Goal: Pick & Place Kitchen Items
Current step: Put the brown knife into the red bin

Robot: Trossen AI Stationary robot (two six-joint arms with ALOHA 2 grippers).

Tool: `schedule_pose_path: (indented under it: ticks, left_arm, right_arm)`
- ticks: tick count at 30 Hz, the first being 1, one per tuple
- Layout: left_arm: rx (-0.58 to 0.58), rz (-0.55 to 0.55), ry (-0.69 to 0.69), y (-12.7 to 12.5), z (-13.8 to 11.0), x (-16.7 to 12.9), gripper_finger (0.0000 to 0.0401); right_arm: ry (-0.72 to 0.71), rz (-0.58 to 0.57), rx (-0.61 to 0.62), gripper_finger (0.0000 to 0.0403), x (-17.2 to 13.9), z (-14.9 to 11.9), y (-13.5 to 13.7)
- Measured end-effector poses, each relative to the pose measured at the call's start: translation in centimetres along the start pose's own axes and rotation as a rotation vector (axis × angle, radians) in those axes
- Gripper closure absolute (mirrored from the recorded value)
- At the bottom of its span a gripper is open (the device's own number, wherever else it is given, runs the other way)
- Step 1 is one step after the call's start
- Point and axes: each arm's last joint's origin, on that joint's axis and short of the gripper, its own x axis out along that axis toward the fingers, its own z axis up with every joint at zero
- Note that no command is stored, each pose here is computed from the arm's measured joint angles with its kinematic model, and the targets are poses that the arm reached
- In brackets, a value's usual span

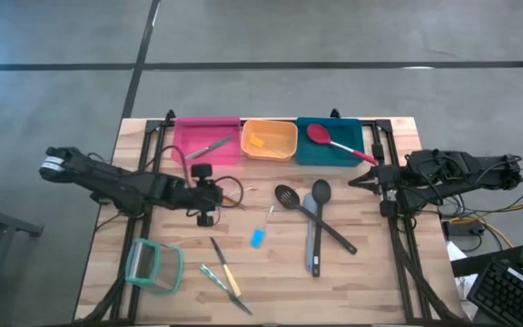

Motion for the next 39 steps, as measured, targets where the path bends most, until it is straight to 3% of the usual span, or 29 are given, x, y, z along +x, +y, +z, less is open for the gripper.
schedule_pose_path:
  ticks: [4, 7, 10, 16, 28, 39]
  left_arm:
    - [-0.021, 0.011, 0.153, 1.1, 0.6, 0.3, 0.0241]
    - [-0.047, -0.045, 0.228, 1.9, 0.7, 1.2, 0.023]
    - [-0.03, -0.097, 0.278, 2.5, 0.4, 2.4, 0.0227]
    - [-0.012, -0.093, 0.399, 3.6, -0.6, 4.5, 0.0226]
    - [0.022, -0.209, 0.53, 3.1, -1.4, 8.0, 0.0226]
    - [0.067, -0.227, 0.605, 3.1, -2.0, 10.5, 0.0227]
  right_arm:
    - [0.0, 0.0, 0.016, 0.0394, 0.0, 0.0, 0.0]
    - [0.001, 0.0, 0.016, 0.0394, 0.0, 0.0, 0.0]
    - [0.002, 0.001, 0.015, 0.0394, 0.0, -0.1, 0.0]
    - [0.008, 0.001, 0.014, 0.0394, 0.2, -0.2, 0.0]
    - [0.018, 0.002, 0.012, 0.0394, 0.4, -0.5, 0.1]
    - [0.018, 0.002, -0.002, 0.0394, 0.4, -0.5, 0.1]
